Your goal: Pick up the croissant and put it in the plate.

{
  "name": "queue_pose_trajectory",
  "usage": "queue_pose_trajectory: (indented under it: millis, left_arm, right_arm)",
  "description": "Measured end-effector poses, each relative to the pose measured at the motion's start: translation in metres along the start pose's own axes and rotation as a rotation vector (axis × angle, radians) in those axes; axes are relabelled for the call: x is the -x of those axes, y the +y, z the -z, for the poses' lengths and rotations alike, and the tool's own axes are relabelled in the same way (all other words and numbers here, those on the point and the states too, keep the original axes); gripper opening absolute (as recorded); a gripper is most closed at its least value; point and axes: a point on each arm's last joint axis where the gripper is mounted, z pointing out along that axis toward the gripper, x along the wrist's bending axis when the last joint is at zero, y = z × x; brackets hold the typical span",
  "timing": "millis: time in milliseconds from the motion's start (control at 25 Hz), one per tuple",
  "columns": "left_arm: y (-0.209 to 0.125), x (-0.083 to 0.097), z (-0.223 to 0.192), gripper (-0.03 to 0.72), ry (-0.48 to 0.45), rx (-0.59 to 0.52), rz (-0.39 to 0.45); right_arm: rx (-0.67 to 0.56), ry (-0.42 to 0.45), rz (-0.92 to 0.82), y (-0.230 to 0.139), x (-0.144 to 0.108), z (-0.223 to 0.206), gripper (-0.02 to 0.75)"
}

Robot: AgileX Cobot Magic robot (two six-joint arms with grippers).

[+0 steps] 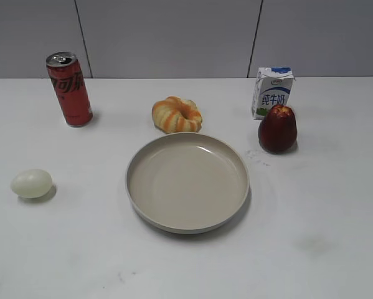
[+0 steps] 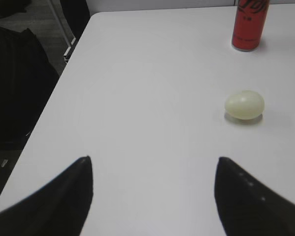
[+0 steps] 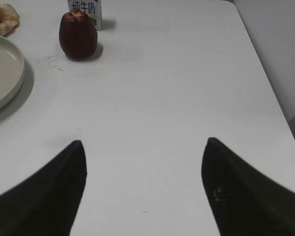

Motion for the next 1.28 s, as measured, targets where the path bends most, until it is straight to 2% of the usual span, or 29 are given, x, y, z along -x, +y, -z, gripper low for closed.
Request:
queue_pose_trajectory:
  millis: [360, 600, 760, 960, 1280]
  left_arm:
    - [0.000, 0.000, 0.000, 0.586, 0.000, 0.000, 0.000]
    - [0.000, 0.000, 0.000, 0.586, 0.000, 0.000, 0.000]
    - [0.000, 0.000, 0.000, 0.586, 0.000, 0.000, 0.000]
    - [0.000, 0.000, 0.000, 0.586, 0.000, 0.000, 0.000]
    - [0.000, 0.000, 0.000, 0.586, 0.000, 0.000, 0.000]
  right_arm:
    - [0.005, -0.004, 0.014, 0.003, 0.001, 0.000, 0.552]
    - [0.050, -0.010, 0.008, 0.051, 0.006, -0.027, 0.552]
    - [-0.079, 0.021, -0.027, 0.091, 0.009, -0.075, 0.552]
    - [-0.292, 0.102, -0.049, 0.134, 0.012, -0.163, 0.552]
    - [-0.472, 0.239, -0.105, 0.187, 0.006, -0.309, 0.552]
